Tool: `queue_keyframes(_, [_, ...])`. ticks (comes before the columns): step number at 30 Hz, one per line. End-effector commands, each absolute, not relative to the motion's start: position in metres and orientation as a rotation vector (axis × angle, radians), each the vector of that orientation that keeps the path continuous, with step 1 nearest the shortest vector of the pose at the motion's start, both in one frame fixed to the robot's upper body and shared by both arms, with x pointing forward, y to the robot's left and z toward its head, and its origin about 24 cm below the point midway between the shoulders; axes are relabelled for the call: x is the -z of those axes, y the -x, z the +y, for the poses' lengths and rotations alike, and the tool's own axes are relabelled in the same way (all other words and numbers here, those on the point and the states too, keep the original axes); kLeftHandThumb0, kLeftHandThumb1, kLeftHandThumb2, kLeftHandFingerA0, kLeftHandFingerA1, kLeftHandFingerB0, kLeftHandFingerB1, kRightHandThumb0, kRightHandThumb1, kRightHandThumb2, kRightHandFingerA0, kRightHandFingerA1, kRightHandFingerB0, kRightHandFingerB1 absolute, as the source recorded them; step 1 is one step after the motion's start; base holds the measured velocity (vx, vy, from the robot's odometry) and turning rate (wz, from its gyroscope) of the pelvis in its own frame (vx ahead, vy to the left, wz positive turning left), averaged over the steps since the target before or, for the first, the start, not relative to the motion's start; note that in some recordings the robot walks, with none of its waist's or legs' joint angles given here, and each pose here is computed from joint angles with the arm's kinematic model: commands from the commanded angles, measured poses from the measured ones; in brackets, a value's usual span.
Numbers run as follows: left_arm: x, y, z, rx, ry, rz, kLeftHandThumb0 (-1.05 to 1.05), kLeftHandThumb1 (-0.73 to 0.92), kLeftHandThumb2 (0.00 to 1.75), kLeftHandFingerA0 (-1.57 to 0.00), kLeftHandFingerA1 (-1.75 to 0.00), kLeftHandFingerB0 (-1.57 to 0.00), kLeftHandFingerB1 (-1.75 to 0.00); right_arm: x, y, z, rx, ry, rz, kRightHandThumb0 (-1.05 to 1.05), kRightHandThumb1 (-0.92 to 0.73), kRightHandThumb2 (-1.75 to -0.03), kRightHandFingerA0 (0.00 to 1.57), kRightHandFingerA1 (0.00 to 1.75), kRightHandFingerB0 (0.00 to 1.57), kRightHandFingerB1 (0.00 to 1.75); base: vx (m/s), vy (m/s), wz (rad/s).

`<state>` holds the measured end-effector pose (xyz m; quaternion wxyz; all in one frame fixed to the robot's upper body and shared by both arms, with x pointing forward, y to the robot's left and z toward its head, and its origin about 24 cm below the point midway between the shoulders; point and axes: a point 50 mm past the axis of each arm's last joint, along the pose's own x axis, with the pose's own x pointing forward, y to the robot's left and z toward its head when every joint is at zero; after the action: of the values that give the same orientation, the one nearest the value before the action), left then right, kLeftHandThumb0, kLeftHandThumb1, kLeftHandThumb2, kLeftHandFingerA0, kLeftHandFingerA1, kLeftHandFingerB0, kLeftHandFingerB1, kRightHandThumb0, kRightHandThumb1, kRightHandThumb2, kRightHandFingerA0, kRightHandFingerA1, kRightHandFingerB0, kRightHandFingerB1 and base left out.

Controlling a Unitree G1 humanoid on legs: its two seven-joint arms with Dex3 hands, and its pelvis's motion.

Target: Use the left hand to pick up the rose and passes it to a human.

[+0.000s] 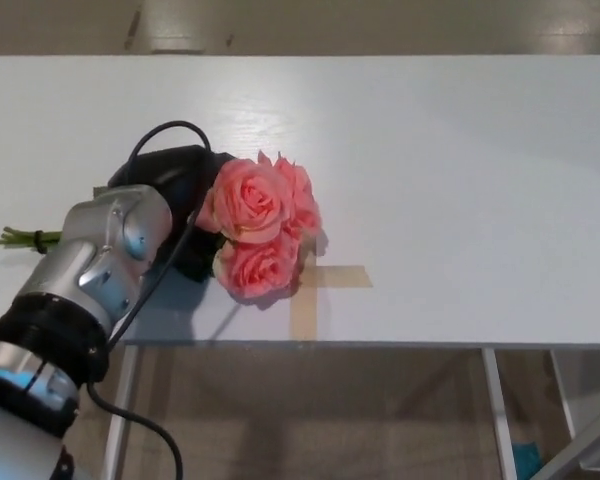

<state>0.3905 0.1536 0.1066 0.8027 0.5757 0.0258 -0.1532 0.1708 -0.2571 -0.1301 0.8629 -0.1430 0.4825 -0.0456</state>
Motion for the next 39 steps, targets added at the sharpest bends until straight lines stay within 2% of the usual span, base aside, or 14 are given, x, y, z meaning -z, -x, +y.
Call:
queue_keyframes(1, [-0.126,-0.390,0.157,0.263,-1.147,-0.075,-0.21,0.79,0.63,-0.61,-1.54,-0.87,-0.60,0.130,-0.168,-0.261,0.090,0.303,1.030,-0.55,-0.72,-0.62,0.60,0.50,0.52,0.36,0.00,0.000,0.00])
queue_keyframes(2, [-0.131,-0.390,0.157,0.251,-1.141,-0.102,-0.32,0.71,0.68,-0.67,-1.45,-0.76,-0.52,0.130,-0.168,-0.261,0.089,0.304,1.030,-0.56,-0.72,-0.62,0.60,0.50,0.51,0.36,0.00,0.000,0.00])
queue_keyframes(8, [-0.150,-0.392,0.158,0.218,-1.093,-0.175,-0.19,0.77,0.64,-0.65,-1.51,-0.86,-0.56,0.130,-0.168,-0.262,0.091,0.305,1.033,-0.56,-0.72,-0.62,0.60,0.50,0.51,0.36,0.00,0.000,0.00])
queue_keyframes(9, [-0.167,-0.392,0.159,0.192,-1.076,-0.234,-0.19,0.79,0.65,-0.65,-1.52,-0.74,-1.04,0.130,-0.168,-0.263,0.089,0.305,1.030,-0.55,-0.72,-0.62,0.60,0.50,0.52,0.36,0.00,0.000,0.00])
queue_keyframes(11, [-0.180,-0.392,0.160,0.169,-1.071,-0.284,-0.21,0.80,0.63,-0.65,-1.52,-0.69,-1.12,0.130,-0.168,-0.263,0.088,0.306,1.029,-0.55,-0.72,-0.62,0.60,0.50,0.52,0.36,0.00,0.000,0.00])
queue_keyframes(15, [-0.187,-0.390,0.160,0.160,-1.062,-0.312,-0.22,0.78,0.65,-0.65,-1.53,-0.71,-1.08,0.129,-0.168,-0.263,0.091,0.306,1.031,-0.55,-0.72,-0.62,0.60,0.51,0.52,0.36,0.00,0.000,0.00])
queue_keyframes(16, [-0.200,-0.388,0.158,0.147,-1.041,-0.353,-0.23,0.77,0.66,-0.69,-1.50,-0.86,-0.58,0.129,-0.168,-0.264,0.093,0.303,1.031,-0.55,-0.72,-0.62,0.60,0.51,0.53,0.36,0.00,0.000,0.00])
queue_keyframes(17, [-0.207,-0.386,0.158,0.141,-1.031,-0.374,-0.24,0.77,0.65,-0.70,-1.51,-0.85,-0.56,0.129,-0.168,-0.264,0.092,0.302,1.032,-0.55,-0.72,-0.62,0.60,0.51,0.53,0.36,0.00,0.000,0.00])
queue_keyframes(20, [-0.209,-0.385,0.158,0.139,-1.029,-0.379,-0.24,0.77,0.65,-0.70,-1.51,-0.85,-0.56,0.129,-0.168,-0.264,0.091,0.303,1.032,-0.55,-0.72,-0.62,0.60,0.51,0.53,0.36,0.00,0.000,0.00])
queue_keyframes(23, [-0.220,-0.382,0.157,0.135,-0.993,-0.425,-0.23,0.77,0.66,-0.72,-1.49,-0.86,-0.70,0.129,-0.169,-0.264,0.092,0.301,1.032,-0.55,-0.72,-0.62,0.61,0.52,0.53,0.36,0.00,0.000,0.00])
queue_keyframes(24, [-0.224,-0.381,0.156,0.136,-0.973,-0.445,-0.21,0.79,0.63,-0.73,-1.48,-0.78,-0.92,0.129,-0.169,-0.264,0.090,0.304,1.033,-0.55,-0.72,-0.62,0.61,0.52,0.53,0.36,0.00,0.000,0.00])
queue_keyframes(30, [-0.232,-0.377,0.153,0.146,-0.848,-0.479,-0.19,0.78,0.65,-0.77,-1.48,-0.76,-0.95,0.129,-0.169,-0.264,0.088,0.301,1.032,-0.55,-0.72,-0.62,0.61,0.52,0.54,0.36,0.00,0.000,0.00])
queue_keyframes(36, [-0.239,-0.376,0.155,0.180,-0.639,-0.417,-0.18,0.80,0.65,-0.91,-1.33,-0.77,-0.95,0.129,-0.169,-0.264,0.086,0.302,1.031,-0.55,-0.72,-0.62,0.60,0.52,0.54,0.37,0.00,0.000,0.00])
queue_keyframes(39, [-0.244,-0.378,0.158,0.202,-0.491,-0.384,-0.19,0.81,0.65,-0.96,-1.31,-0.72,-1.05,0.129,-0.169,-0.265,0.084,0.301,1.034,-0.55,-0.72,-0.62,0.60,0.52,0.55,0.37,0.00,0.000,0.00])
